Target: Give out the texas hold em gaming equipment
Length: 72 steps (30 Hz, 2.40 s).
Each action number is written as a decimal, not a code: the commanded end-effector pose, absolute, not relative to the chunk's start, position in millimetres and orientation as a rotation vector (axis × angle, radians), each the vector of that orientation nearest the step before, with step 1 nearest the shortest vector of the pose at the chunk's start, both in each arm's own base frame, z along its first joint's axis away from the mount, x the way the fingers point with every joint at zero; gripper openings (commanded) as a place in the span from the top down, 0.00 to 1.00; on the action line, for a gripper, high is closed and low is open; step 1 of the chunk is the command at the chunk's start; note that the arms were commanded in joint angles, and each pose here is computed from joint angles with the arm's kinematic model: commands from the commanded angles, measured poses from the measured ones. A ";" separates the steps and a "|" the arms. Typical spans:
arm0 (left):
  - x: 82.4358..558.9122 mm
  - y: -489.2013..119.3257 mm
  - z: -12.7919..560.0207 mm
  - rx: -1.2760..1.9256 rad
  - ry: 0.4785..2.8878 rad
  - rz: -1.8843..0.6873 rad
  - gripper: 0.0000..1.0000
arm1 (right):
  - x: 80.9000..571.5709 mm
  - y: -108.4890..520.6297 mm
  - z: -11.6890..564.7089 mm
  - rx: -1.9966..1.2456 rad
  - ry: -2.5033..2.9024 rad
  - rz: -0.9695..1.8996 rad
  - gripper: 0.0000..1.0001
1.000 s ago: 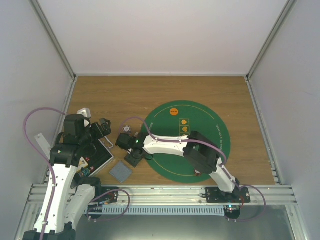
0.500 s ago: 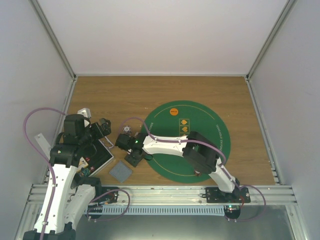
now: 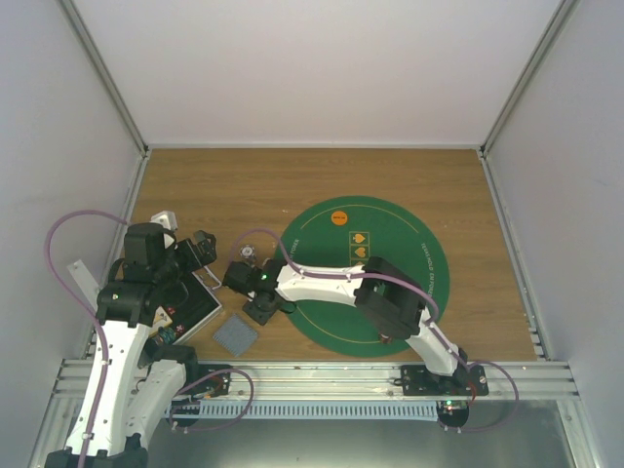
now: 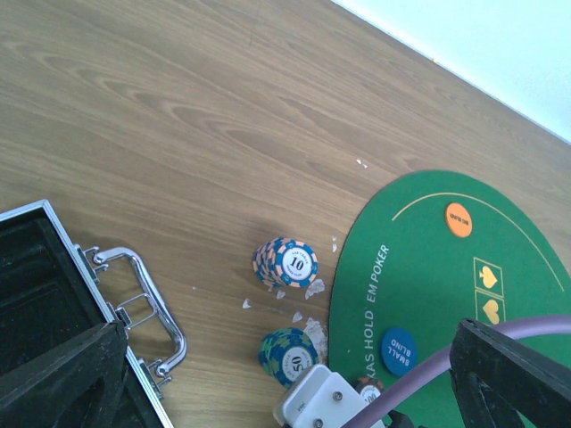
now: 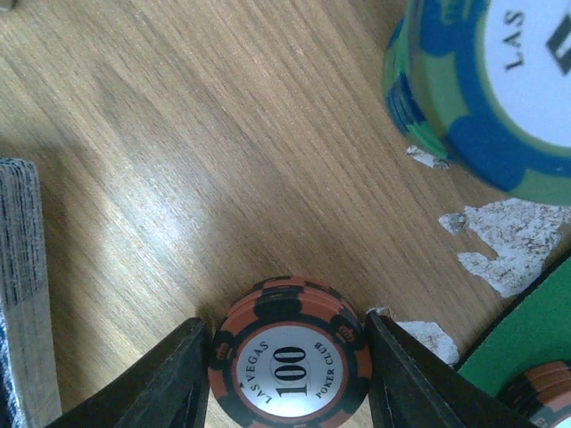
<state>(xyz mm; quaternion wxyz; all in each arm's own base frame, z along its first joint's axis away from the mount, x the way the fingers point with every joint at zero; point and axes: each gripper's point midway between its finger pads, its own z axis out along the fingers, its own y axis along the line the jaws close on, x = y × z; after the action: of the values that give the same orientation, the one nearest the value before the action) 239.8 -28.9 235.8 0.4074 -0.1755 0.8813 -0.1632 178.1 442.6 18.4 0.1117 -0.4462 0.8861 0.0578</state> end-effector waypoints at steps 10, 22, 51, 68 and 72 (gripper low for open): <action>242.5 -28.7 249.2 -0.426 2.168 -0.423 0.01 | 168.3 437.8 9.1 -1.363 2.591 0.087 0.62; 242.1 -28.5 252.4 -0.425 2.160 -0.424 0.01 | 181.8 447.8 46.8 -1.275 2.509 0.148 0.63; 242.0 -27.5 257.7 -0.414 2.155 -0.412 0.01 | 333.7 333.9 97.2 -0.819 2.566 0.096 0.63; 244.1 -25.8 266.1 -0.382 2.140 -0.387 0.01 | 472.9 279.0 68.7 -0.634 2.587 0.031 0.62; 244.8 -23.7 264.6 -0.395 2.142 -0.375 0.01 | 487.8 278.5 58.3 -0.655 2.594 0.025 0.62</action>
<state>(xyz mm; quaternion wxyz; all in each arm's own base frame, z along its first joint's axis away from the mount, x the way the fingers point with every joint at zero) 240.1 -28.3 249.8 0.4251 -0.1587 0.8771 -0.1576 471.1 280.0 67.2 0.2349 -0.2245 0.9457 0.0121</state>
